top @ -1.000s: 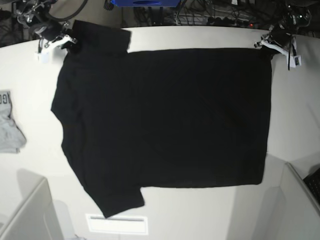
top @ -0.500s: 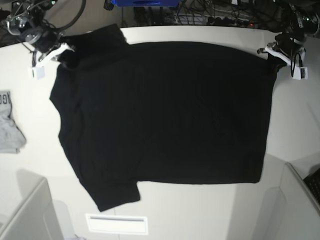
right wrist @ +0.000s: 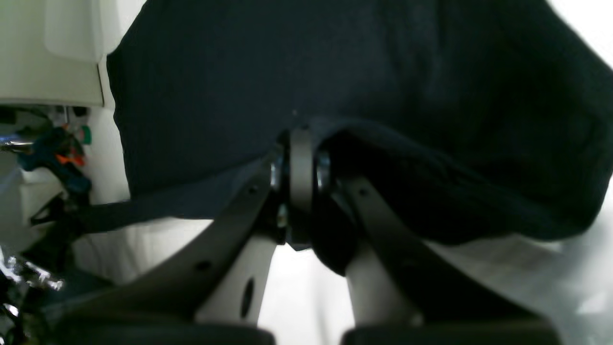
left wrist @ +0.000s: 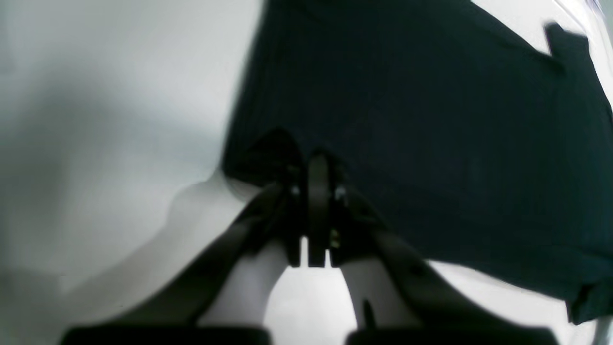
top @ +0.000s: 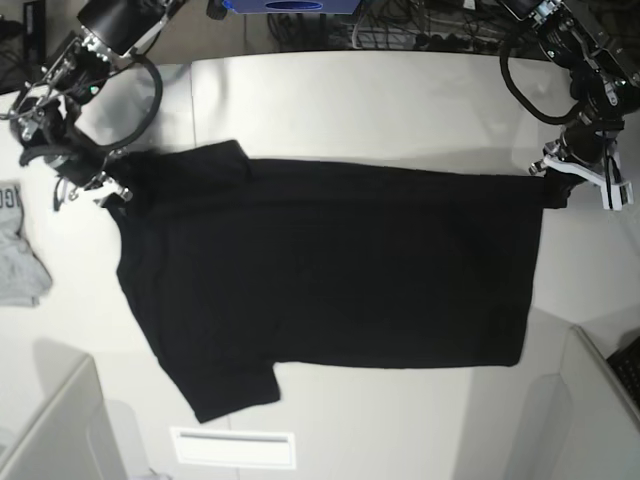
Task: Fold the T-shirt properly
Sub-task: 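Lift the shoulders and pull the shirt toward the robot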
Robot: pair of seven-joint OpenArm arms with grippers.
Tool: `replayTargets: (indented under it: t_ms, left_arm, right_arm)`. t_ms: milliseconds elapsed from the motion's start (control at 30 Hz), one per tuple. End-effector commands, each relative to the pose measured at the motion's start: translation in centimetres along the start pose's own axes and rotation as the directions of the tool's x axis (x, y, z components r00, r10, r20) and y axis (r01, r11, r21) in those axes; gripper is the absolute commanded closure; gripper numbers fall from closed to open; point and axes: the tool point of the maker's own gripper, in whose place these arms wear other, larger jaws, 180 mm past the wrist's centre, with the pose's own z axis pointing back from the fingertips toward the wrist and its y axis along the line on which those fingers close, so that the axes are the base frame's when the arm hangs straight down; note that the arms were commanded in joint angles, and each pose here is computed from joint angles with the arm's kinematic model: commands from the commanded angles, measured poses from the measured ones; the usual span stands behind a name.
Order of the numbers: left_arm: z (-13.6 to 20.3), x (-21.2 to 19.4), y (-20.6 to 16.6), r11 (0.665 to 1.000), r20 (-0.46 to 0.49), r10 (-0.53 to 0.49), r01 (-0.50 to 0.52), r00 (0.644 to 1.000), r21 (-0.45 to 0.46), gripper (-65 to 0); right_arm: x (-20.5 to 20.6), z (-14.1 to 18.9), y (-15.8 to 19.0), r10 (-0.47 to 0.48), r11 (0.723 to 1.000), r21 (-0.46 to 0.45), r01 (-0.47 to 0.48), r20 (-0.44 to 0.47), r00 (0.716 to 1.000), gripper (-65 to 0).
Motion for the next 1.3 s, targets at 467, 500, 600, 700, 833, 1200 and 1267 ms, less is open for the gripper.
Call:
replayTargets:
  t_ms: [467,500,600,700,833,1200,1267]
  left_arm:
    - [-2.5,3.3,-0.3,0.992,0.071,0.124,-0.121,0.99,-0.045,0.0]
    - [-2.5,3.6,-0.4,0.991,0.076,0.125,-0.122,0.989,-0.049,0.0]
    - [-2.7,4.1,-0.6,0.991,0.086,0.13,-0.125,0.988,-0.055,0.0]
    - [-3.3,4.1,-0.5,0.987,0.078,0.15,-0.146,0.986,-0.064,0.0]
    - [-3.9,3.7,0.3,0.983,0.061,0.185,-0.183,0.981,-0.03,0.0]
    - [-5.2,4.9,-1.6,0.994,0.047,0.106,-0.104,0.993,-0.038,0.0]
    - [-5.3,5.2,-1.7,0.994,0.052,0.105,-0.103,0.993,-0.041,0.0]
  right_arm:
    - [5.7,-4.1,2.3,0.057,0.998,0.038,-0.058,0.026,0.998,0.0]
    - [5.7,-4.7,2.5,0.06,0.997,0.043,-0.061,0.027,0.998,0.0]
    - [5.6,-6.0,2.7,0.056,0.997,0.056,-0.058,0.035,0.998,0.0]
    - [5.5,-6.8,2.9,0.04,0.997,0.068,-0.042,0.02,0.999,0.0]
    - [6.0,-7.3,3.3,0.032,0.996,0.081,-0.034,0.025,0.999,0.0]
    - [6.8,-7.9,3.3,0.046,0.996,0.081,-0.046,0.004,0.999,0.0]
    - [6.8,-7.9,3.3,0.045,0.996,0.08,-0.045,0.005,0.999,0.0]
